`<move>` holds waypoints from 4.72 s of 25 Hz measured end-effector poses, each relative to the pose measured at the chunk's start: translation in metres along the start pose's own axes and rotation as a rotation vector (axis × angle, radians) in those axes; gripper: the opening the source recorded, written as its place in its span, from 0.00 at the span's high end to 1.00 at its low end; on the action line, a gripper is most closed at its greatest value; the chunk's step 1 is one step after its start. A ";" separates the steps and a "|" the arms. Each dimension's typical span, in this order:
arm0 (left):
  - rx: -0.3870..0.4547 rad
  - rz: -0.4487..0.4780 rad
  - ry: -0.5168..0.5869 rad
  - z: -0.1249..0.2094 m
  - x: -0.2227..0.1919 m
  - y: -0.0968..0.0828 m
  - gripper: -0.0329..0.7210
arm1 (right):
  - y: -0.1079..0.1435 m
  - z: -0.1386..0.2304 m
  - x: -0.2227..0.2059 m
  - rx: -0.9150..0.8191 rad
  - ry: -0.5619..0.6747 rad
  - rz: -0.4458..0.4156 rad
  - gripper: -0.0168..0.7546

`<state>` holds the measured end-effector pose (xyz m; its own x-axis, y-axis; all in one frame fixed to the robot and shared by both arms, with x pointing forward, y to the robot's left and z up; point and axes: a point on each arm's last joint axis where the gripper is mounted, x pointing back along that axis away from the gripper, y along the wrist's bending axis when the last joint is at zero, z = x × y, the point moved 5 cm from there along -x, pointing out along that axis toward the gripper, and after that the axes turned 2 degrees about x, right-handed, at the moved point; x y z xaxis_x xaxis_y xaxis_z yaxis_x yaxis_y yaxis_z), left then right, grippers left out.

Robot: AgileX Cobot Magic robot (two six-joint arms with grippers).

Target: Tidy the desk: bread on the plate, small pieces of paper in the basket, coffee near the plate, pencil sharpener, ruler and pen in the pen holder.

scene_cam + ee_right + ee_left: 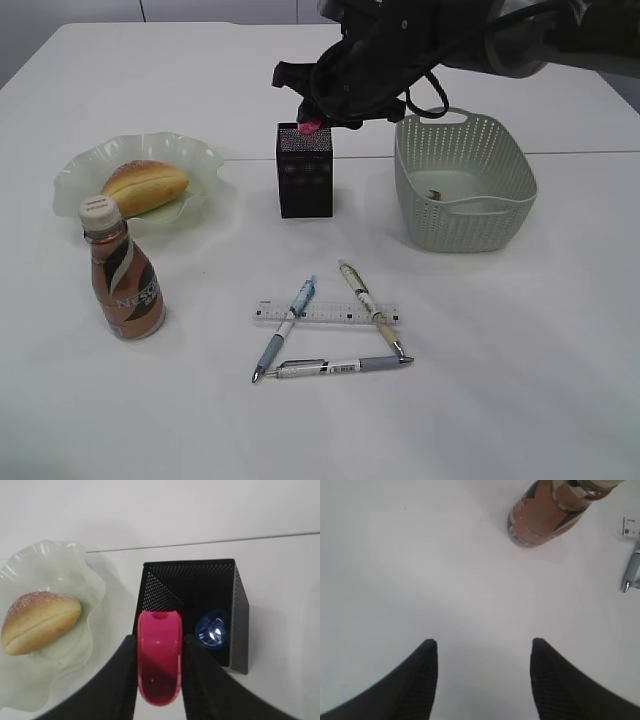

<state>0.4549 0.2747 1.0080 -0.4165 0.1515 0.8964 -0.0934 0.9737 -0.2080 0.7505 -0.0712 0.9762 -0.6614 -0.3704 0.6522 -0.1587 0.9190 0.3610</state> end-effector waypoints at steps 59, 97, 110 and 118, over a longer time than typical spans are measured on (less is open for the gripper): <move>-0.016 -0.021 -0.003 0.000 0.000 0.003 0.38 | 0.027 -0.006 0.075 0.437 0.348 0.106 0.55; -0.024 -0.034 0.021 0.003 0.000 0.005 0.38 | 0.010 0.139 0.057 1.416 0.760 -0.244 0.47; -0.024 -0.034 0.021 0.003 0.000 0.005 0.38 | 0.011 0.165 0.028 1.432 0.770 -0.359 0.46; -0.024 -0.030 -0.017 -0.002 0.000 0.004 0.38 | 0.015 0.159 0.012 1.434 0.716 -0.340 0.43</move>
<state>0.4567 0.2792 1.0081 -0.4288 0.1196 0.8955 -0.0841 0.9816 -0.1714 0.6235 -0.0406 0.8833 -0.0664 -0.1784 0.9817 -0.9977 0.0020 -0.0671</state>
